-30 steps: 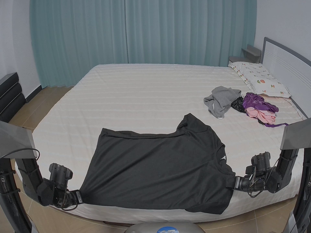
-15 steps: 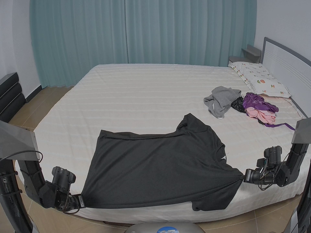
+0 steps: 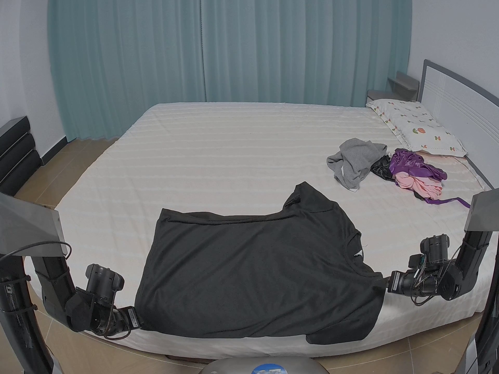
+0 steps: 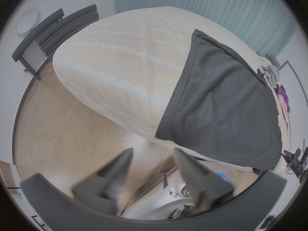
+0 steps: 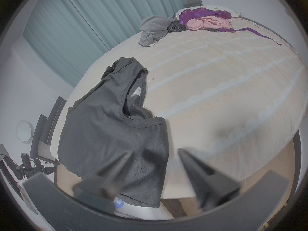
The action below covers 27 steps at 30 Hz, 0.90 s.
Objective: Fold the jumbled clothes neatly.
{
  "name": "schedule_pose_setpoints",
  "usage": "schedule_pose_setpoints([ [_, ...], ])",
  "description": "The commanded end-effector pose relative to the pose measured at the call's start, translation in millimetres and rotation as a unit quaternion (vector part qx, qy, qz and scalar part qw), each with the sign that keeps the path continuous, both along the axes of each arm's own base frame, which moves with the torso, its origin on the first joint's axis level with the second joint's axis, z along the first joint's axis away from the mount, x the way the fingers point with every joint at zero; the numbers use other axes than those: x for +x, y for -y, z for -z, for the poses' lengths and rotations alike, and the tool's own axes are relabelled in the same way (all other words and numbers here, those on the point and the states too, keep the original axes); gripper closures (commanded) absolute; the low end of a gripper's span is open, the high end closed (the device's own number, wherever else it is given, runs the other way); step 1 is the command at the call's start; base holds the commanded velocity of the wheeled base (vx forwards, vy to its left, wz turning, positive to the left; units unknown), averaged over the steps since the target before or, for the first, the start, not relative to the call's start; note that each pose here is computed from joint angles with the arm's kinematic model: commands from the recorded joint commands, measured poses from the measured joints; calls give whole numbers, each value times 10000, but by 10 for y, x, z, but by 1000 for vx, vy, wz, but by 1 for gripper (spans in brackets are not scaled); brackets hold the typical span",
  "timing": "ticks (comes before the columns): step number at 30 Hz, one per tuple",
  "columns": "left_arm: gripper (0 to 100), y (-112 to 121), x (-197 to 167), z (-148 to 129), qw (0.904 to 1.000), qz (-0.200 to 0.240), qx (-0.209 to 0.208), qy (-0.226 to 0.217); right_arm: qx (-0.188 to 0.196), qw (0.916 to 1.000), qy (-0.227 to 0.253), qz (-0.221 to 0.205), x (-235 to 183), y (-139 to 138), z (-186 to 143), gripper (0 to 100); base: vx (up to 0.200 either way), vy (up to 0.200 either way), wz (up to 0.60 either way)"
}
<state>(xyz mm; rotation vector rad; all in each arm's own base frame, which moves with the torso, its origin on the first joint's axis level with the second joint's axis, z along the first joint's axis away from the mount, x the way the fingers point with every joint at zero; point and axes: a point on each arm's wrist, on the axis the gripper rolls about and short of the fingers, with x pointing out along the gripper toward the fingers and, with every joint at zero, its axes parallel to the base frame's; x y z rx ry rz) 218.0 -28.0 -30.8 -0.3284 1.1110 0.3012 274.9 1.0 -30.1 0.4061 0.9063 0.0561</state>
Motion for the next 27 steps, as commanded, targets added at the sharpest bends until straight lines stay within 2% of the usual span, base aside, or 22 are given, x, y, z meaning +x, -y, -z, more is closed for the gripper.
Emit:
schedule_pose_setpoints([
  [1,0,-8,49,-67,9997,-49,-165,196,195,9998,77,32,12,-8,-47,0,0,0,0],
  [2,0,-8,49,-67,9997,-49,-165,196,195,9998,77,32,12,-8,-47,0,0,0,0],
  [3,0,-24,84,-167,9984,-154,-326,434,490,9986,97,171,7,-22,-112,0,0,0,0],
  [4,0,-24,84,-167,9984,-154,-326,434,490,9986,97,171,7,-22,-112,0,0,0,0],
  [5,0,-51,122,-247,9967,-223,-451,631,729,9970,89,245,-3,-64,-155,0,0,0,0],
  [12,0,-118,214,-405,9912,-248,-787,1033,1240,9908,152,530,4,-119,-274,0,0,0,0],
  [15,0,-116,234,-417,9898,-281,-835,1115,1354,9886,120,642,12,-120,-278,0,0,0,0],
  [18,0,-116,296,-446,9856,-522,-990,1269,1459,9864,98,753,12,-120,-290,0,0,0,0],
  [23,0,-110,317,-430,9843,-657,-1080,1230,1502,9858,106,742,-1,-125,-311,0,0,0,0],
  [27,0,-114,318,-423,9844,-659,-1090,1213,1526,9852,95,769,-5,-125,-313,0,0,200,0],
])
